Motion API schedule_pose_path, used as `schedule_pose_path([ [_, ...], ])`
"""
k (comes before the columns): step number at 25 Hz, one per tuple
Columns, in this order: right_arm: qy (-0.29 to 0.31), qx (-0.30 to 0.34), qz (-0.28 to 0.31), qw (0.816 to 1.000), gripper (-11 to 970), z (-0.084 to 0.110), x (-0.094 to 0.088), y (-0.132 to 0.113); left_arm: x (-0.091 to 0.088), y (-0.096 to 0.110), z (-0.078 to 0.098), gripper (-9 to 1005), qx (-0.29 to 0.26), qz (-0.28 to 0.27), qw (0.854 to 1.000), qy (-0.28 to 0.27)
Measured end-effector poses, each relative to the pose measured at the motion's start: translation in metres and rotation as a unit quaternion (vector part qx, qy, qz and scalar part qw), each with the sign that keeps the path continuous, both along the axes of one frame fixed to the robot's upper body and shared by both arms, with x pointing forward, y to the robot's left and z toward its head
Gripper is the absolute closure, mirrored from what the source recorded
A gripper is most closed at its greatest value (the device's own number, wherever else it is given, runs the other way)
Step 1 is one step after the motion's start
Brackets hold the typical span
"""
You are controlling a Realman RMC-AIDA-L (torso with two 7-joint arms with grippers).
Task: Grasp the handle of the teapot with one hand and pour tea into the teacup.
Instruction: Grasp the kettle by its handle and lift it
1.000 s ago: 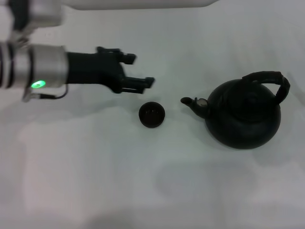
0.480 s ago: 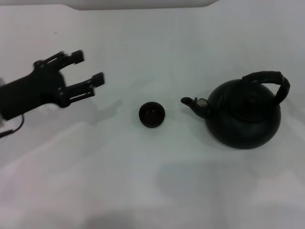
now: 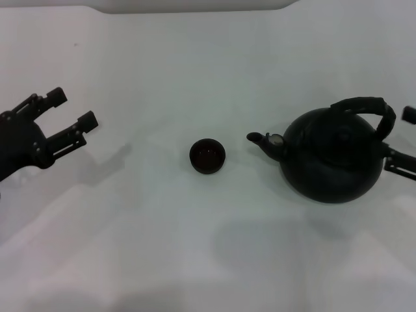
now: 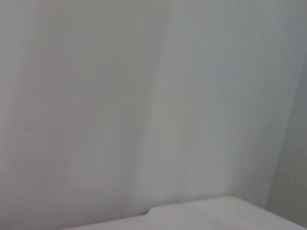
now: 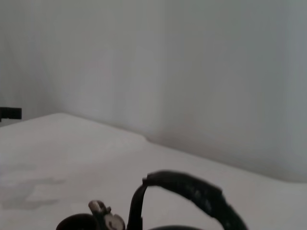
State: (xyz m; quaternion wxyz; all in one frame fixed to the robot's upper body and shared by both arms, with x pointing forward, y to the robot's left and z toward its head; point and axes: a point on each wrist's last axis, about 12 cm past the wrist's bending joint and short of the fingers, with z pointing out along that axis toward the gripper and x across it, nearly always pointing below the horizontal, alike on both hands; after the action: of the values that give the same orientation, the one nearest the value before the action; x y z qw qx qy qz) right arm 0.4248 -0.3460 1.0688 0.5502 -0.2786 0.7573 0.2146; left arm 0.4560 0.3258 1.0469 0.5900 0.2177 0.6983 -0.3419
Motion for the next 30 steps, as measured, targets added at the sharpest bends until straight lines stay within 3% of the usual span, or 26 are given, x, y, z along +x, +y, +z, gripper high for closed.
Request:
schedule_pose_path([
  [6, 0.013, 0.012, 0.007, 1.000, 85, -0.015, 0.014, 0.004, -0.003, -0.001, -0.002, 153, -0.007, -0.001, 1.000, 0.004],
  [12, 0.001, 0.004, -0.001, 1.000, 132, -0.018, 0.016, 0.001, -0.002, -0.003, -0.001, 152, -0.009, -0.004, 1.000, 0.002],
  [18, -0.002, 0.007, -0.017, 1.000, 329, -0.018, 0.016, -0.004, -0.001, -0.003, -0.002, 153, -0.010, -0.004, 1.000, 0.003],
  [21, -0.006, 0.018, -0.029, 0.999, 490, -0.019, 0.016, -0.005, -0.001, -0.004, -0.001, 154, -0.010, -0.005, 1.000, 0.002],
  [30, -0.001, 0.035, -0.031, 0.999, 598, -0.025, 0.021, -0.001, 0.002, -0.003, -0.001, 157, -0.008, -0.003, 1.000, 0.001],
])
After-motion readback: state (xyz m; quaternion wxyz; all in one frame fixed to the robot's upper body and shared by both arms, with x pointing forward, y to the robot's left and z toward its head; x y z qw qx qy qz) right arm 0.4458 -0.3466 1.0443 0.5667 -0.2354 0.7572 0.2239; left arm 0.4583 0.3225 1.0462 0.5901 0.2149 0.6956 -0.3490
